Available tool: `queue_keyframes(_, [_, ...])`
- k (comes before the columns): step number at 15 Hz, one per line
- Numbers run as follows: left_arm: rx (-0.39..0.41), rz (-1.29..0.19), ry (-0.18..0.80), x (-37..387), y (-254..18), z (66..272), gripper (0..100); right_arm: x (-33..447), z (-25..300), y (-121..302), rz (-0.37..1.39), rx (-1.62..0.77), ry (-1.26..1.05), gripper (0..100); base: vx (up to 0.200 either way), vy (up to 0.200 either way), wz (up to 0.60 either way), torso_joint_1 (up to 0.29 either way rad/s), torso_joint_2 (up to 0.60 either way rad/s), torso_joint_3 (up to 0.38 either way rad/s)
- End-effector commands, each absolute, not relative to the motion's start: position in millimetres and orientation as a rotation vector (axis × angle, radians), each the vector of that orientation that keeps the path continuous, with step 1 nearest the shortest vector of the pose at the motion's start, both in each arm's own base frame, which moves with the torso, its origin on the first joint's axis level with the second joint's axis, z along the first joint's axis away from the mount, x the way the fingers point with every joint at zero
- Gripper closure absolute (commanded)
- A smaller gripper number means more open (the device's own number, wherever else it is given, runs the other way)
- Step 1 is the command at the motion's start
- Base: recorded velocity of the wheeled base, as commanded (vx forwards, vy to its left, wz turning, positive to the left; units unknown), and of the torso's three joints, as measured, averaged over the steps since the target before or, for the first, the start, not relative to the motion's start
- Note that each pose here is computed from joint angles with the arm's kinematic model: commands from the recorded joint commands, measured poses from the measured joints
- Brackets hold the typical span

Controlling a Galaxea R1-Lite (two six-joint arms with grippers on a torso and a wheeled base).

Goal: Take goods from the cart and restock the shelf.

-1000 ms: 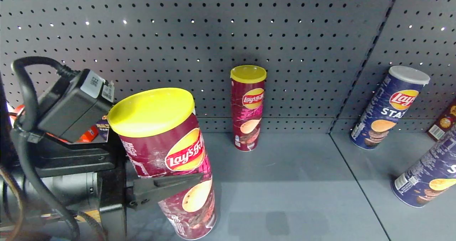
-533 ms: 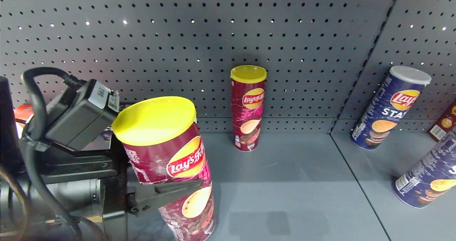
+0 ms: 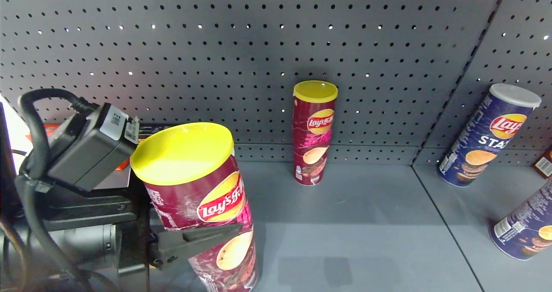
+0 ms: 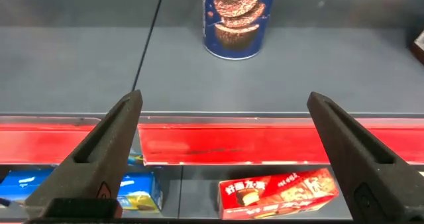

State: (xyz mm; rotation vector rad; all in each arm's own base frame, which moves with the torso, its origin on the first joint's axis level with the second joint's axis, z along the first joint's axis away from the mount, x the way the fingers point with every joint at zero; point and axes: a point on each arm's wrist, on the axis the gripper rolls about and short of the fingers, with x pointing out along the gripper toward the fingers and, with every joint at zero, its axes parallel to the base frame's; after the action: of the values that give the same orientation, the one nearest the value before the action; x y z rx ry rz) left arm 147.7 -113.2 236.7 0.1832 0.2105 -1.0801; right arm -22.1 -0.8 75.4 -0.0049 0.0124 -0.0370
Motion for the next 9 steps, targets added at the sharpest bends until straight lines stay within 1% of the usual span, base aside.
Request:
queue_keyframes(1, [0.183, -1.080, 0.212, 148.2, -113.5, 236.3, 100, -22.1, 75.7, -0.8, -0.034, -0.016, 0.014, 0, 0.000, 0.000, 0.00, 0.000, 0.00, 0.000])
queue_keyframes(3, [0.183, -1.079, 0.207, 148.5, -113.4, 237.1, 100, -22.1, 75.8, -0.9, -0.040, -0.042, 0.013, 0, 0.000, 0.000, 0.00, 0.000, 0.00, 0.000])
queue_keyframes(5, [0.184, -1.076, 0.222, 147.1, -112.1, 233.5, 100, -22.0, 76.0, -1.0, -0.046, -0.032, 0.008, 0, 0.000, 0.000, 0.00, 0.000, 0.00, 0.000])
queue_keyframes(8, [0.182, -1.072, 0.213, 143.6, -109.0, 234.9, 100, -22.2, 75.8, -1.7, -0.080, -0.003, 0.008, 0, 0.000, 0.000, 0.00, 0.000, 0.00, 0.000])
queue_keyframes(9, [0.178, -1.064, 0.210, 144.6, -108.0, 236.2, 100, -22.0, 76.0, -1.7, -0.075, -0.039, 0.009, 0, 0.000, 0.000, 0.00, 0.000, 0.00, 0.000])
